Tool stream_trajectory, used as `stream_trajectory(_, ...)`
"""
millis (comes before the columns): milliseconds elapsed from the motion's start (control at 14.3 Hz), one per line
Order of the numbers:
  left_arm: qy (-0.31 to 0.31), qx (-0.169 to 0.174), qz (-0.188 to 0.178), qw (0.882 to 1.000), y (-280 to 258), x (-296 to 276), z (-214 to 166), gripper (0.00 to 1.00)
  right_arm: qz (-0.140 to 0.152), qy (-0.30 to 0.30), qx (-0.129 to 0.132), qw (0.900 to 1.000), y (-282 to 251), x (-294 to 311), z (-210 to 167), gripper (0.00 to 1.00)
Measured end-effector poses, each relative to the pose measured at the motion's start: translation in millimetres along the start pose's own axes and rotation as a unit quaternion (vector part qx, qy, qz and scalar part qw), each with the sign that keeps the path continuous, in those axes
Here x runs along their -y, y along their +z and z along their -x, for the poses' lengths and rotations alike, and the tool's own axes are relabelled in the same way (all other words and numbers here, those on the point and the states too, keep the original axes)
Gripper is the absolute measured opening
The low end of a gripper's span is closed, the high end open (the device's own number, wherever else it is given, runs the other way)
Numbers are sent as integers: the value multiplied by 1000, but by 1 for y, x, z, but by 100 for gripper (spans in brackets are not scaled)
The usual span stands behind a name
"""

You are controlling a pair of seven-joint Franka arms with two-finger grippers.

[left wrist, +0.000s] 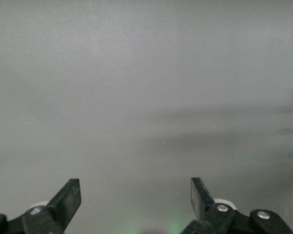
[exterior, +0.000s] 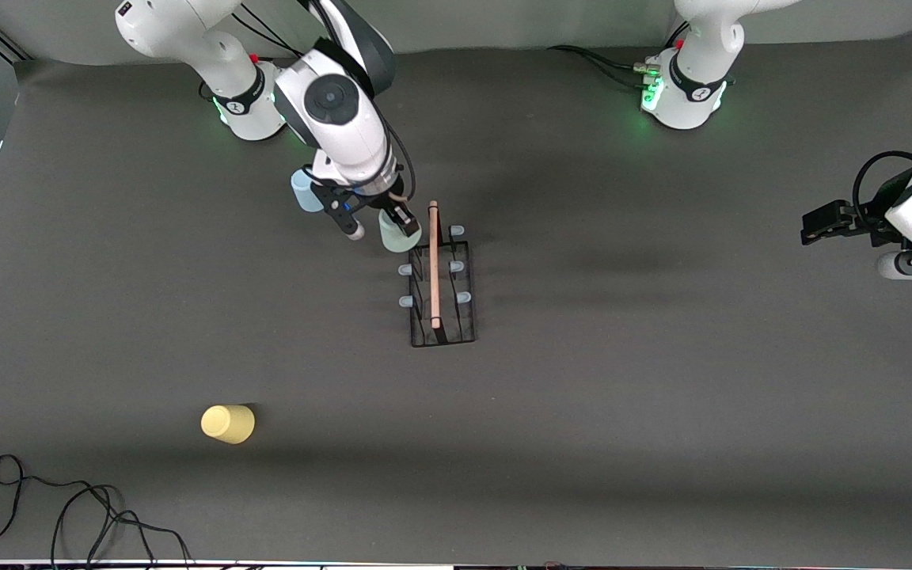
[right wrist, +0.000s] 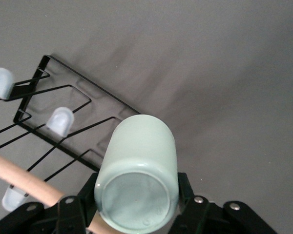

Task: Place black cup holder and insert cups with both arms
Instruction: 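Carry the pale green cup with the right gripper onto a rack peg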

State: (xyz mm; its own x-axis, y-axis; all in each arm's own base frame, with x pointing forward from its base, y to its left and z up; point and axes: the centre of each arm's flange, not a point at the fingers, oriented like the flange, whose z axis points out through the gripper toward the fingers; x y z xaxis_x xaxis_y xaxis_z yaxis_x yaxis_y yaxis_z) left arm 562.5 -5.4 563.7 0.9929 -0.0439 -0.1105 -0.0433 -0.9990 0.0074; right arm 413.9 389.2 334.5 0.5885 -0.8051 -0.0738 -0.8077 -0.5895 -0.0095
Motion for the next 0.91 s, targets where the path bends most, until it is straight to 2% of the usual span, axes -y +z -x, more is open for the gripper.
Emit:
stream_trajectory(420,0,0,0,1000,0,0,0,100,2,3,-2,1000,22,6,-2,67)
stream_trajectory(490,-1,0,0,1000,0,0,0,100,-4,5,-1,1000,15,11,-3,71)
stream_trajectory(559,-1,0,0,1000,0,1,0,100,-11,7,0,1000,5,17,-5,80)
stream_trajectory(699,-1,0,0,1000,0,1,0,100,-5,13,0,1000,-32,34,-11,99)
stream_trajectory(909,-1,1,0,1000,0,1,0,100,9,14,-3,1000,-112,55,-31,100)
